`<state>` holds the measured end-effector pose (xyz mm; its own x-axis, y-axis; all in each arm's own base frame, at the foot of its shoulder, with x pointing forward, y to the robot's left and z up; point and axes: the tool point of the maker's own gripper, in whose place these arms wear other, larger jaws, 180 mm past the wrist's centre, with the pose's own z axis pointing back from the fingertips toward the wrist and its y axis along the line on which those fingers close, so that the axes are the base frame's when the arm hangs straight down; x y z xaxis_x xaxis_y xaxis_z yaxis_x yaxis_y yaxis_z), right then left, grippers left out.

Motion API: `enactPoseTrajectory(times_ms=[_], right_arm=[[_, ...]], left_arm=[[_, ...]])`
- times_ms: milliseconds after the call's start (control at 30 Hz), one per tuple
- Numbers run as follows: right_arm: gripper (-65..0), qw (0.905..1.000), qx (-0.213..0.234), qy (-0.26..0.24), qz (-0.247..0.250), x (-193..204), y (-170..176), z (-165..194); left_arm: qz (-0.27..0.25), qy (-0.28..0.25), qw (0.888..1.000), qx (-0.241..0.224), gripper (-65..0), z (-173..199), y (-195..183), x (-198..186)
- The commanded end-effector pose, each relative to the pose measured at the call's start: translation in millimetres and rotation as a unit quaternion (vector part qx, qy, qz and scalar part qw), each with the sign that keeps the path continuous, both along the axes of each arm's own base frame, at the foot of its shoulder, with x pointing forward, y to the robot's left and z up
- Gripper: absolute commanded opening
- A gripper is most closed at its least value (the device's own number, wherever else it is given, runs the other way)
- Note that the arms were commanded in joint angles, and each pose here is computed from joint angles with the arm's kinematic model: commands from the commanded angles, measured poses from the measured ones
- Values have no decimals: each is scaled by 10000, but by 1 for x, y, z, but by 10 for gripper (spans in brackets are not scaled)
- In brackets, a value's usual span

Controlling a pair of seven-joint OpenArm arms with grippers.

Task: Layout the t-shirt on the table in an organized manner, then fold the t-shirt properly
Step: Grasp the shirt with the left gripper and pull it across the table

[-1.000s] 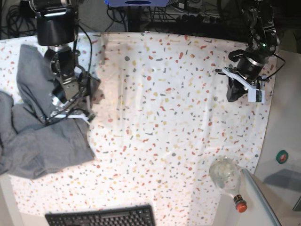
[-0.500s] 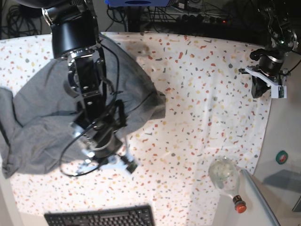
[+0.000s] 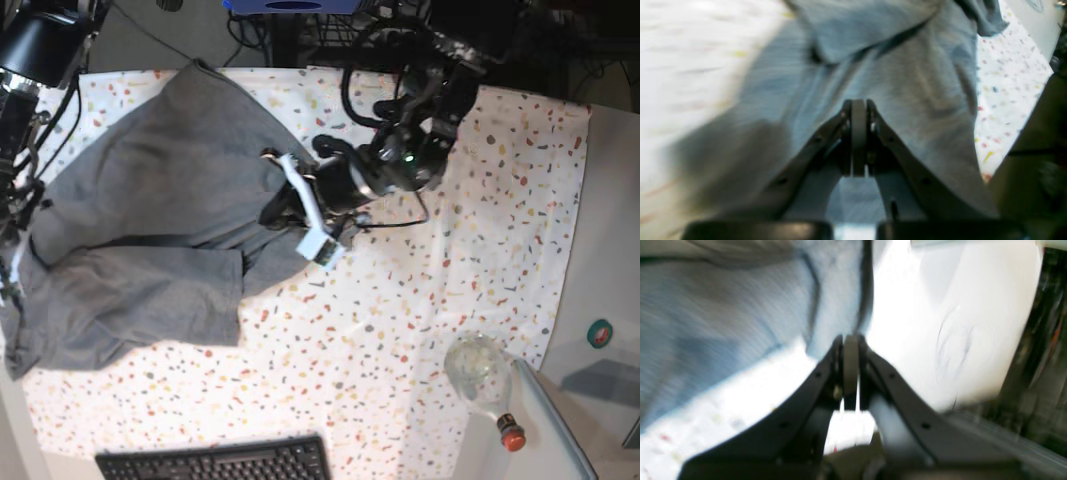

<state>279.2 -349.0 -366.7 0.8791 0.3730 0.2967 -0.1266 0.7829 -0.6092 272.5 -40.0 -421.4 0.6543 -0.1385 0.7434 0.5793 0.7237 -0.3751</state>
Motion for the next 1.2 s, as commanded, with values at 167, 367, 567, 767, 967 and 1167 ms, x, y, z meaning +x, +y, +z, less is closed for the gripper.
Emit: enactPoseTrajectory(times_ms=[167, 367, 567, 767, 967, 1167], right_arm=[[-650, 9937, 406, -370, -977, -17, -54, -10], [-650, 9903, 503, -202, -1277, -42, -62, -24], [-650, 9892, 804, -13, -1224, -52, -37, -46], [-650, 9835, 1504, 118, -999, -44, 1, -54], [-389, 9807, 1539, -234, -1179, -40, -1, -19], [-366, 9854, 1251, -505, -1037, -49, -4, 6]], left_arm=[[70, 596, 9974, 397, -650, -54, -2, 22], [624, 530, 9931, 834, -650, -74, 58, 76], [1264, -78, 9869, 1000, -650, -45, 108, 159], [1688, -886, 9793, 677, -650, 18, 108, 232], [1204, -905, 9869, 571, -650, 58, 78, 238], [1497, -443, 9874, -265, -650, 65, 120, 142]])
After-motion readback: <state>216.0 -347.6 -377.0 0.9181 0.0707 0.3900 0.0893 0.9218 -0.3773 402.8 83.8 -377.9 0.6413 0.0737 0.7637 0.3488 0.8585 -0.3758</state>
